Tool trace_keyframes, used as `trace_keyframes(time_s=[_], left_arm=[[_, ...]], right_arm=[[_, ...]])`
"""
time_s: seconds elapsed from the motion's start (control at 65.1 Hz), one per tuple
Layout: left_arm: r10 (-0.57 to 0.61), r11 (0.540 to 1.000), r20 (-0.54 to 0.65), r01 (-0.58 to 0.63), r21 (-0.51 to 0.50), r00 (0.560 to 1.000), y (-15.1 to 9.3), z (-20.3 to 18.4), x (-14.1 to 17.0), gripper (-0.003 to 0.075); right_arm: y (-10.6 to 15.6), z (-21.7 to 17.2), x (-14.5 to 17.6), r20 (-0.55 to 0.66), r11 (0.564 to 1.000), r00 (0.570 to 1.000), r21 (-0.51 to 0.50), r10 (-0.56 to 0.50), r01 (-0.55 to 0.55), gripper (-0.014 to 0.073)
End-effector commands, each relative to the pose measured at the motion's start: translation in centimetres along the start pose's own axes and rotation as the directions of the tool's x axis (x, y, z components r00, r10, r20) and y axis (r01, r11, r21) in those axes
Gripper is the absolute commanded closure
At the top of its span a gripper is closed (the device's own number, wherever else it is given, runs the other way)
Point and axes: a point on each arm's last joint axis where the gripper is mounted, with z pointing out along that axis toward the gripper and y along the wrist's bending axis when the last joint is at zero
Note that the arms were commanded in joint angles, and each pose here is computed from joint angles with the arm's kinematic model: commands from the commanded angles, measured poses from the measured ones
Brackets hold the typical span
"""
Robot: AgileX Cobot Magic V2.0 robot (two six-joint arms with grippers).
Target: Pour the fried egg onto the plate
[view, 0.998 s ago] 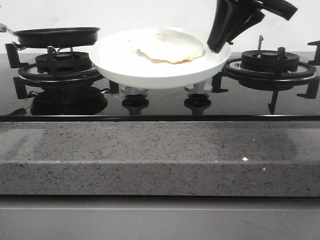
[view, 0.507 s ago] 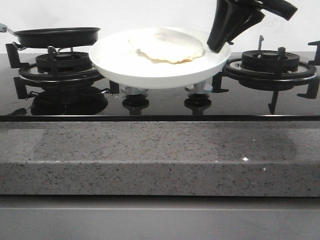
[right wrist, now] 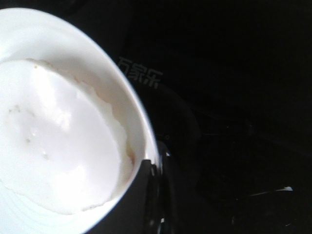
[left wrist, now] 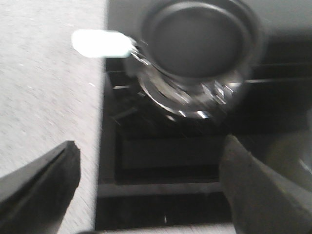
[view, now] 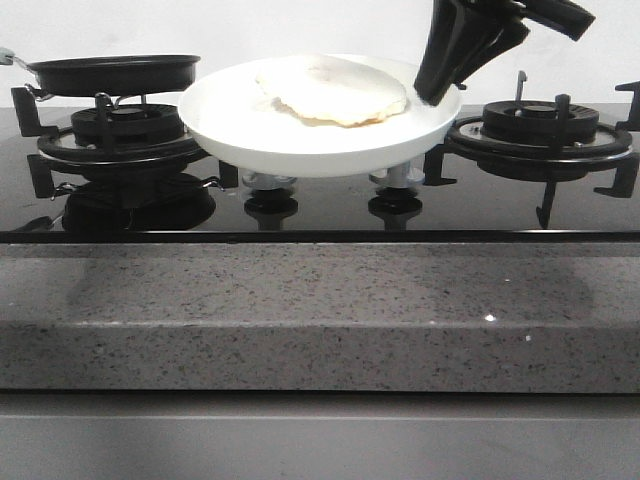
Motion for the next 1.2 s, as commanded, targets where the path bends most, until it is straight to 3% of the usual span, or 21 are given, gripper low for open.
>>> trace_keyframes(time_s=[0.0, 0.261, 0.461, 0.753, 0.998, 1.183], left_arm=[[-0.005, 1.000, 0.138, 0.004, 0.010, 0.990, -0.4, -2.8, 1.5, 0.0157], [-0.005, 1.000, 0.151, 0.004, 0.004, 0.989, -0.1, -4.4, 9.0, 0.0157], [-0.005, 1.000, 0.169, 0.004, 0.004, 0.986, 0.0, -5.2, 12.3, 0.0157], [-0.010, 1.000, 0.170, 0.008, 0.011, 0.985, -0.1, -5.4, 13.0, 0.0156], [-0.010, 1.000, 0.170, 0.008, 0.011, 0.985, -0.1, -5.4, 13.0, 0.0157], [-0.010, 1.000, 0.170, 0.008, 0.011, 0.985, -0.1, -5.4, 13.0, 0.0157]], right_arm=[[1.2, -2.8, -0.9, 0.122, 0.999, 0.992, -0.030, -0.015, 0.019, 0.0662], [1.2, -2.8, -0.9, 0.122, 0.999, 0.992, -0.030, -0.015, 0.019, 0.0662], [1.1, -2.8, -1.0, 0.136, 1.000, 0.991, -0.025, -0.016, 0.020, 0.0662], [1.3, -3.3, -1.1, 0.124, 0.999, 0.992, -0.032, -0.020, 0.024, 0.0662], [2.1, -6.0, -4.0, 0.233, 0.997, 0.971, -0.023, -0.060, 0.067, 0.0662], [0.5, -5.3, -6.8, 0.221, 0.998, 0.973, -0.036, 0.061, -0.054, 0.0662]])
